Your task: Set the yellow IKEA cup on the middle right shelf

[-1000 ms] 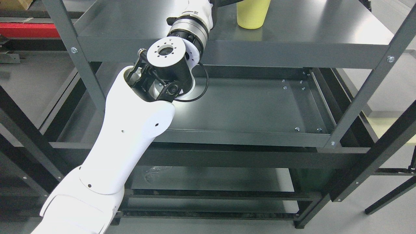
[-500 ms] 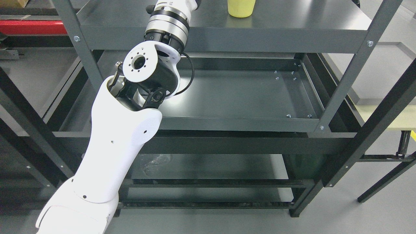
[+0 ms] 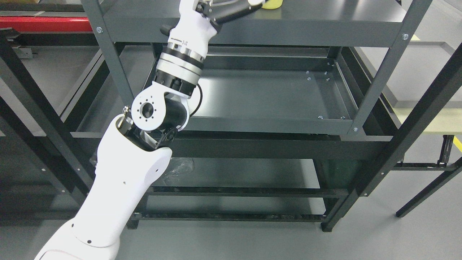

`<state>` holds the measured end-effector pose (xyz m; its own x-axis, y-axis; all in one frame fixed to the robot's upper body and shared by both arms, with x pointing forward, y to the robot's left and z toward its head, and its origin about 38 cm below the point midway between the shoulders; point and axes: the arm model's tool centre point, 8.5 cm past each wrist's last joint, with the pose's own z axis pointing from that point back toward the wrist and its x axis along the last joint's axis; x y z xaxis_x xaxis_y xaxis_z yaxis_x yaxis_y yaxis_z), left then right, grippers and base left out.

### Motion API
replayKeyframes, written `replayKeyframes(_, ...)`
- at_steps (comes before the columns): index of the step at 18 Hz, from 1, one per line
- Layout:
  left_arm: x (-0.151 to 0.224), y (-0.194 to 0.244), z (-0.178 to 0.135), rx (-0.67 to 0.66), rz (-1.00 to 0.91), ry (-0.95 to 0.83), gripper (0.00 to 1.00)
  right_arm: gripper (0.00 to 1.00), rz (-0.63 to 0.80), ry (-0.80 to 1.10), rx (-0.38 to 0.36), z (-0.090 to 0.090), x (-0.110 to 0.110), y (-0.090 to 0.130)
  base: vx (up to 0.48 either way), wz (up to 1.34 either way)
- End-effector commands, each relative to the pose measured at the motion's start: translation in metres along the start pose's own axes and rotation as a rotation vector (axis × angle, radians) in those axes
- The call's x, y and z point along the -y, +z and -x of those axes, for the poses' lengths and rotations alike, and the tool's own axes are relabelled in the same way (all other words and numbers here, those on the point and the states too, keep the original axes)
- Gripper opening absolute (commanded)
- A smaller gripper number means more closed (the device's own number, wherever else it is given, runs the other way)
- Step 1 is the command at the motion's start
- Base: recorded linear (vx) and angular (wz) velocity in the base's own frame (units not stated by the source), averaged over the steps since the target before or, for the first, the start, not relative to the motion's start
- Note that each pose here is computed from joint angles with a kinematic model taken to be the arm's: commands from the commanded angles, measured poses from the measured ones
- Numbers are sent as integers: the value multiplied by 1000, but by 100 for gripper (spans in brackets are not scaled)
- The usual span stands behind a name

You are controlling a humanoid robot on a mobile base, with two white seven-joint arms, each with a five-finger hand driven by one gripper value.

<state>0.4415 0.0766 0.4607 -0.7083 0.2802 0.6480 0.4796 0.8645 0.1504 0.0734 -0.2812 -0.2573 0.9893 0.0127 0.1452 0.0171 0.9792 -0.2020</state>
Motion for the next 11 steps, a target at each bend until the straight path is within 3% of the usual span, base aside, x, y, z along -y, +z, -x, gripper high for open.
replayKeyframes(1, 28, 66, 61, -110, 171, 8, 99, 99, 12, -3, -15, 9, 10, -1, -130, 1)
replayKeyframes(6, 26, 138, 109, -222, 199, 46, 99, 99, 12, -3, -15, 9, 10, -1, -98, 75)
replayKeyframes(11, -33, 213, 163, -443, -90, -38, 99, 99, 12, -3, -15, 9, 10, -1, -76, 28)
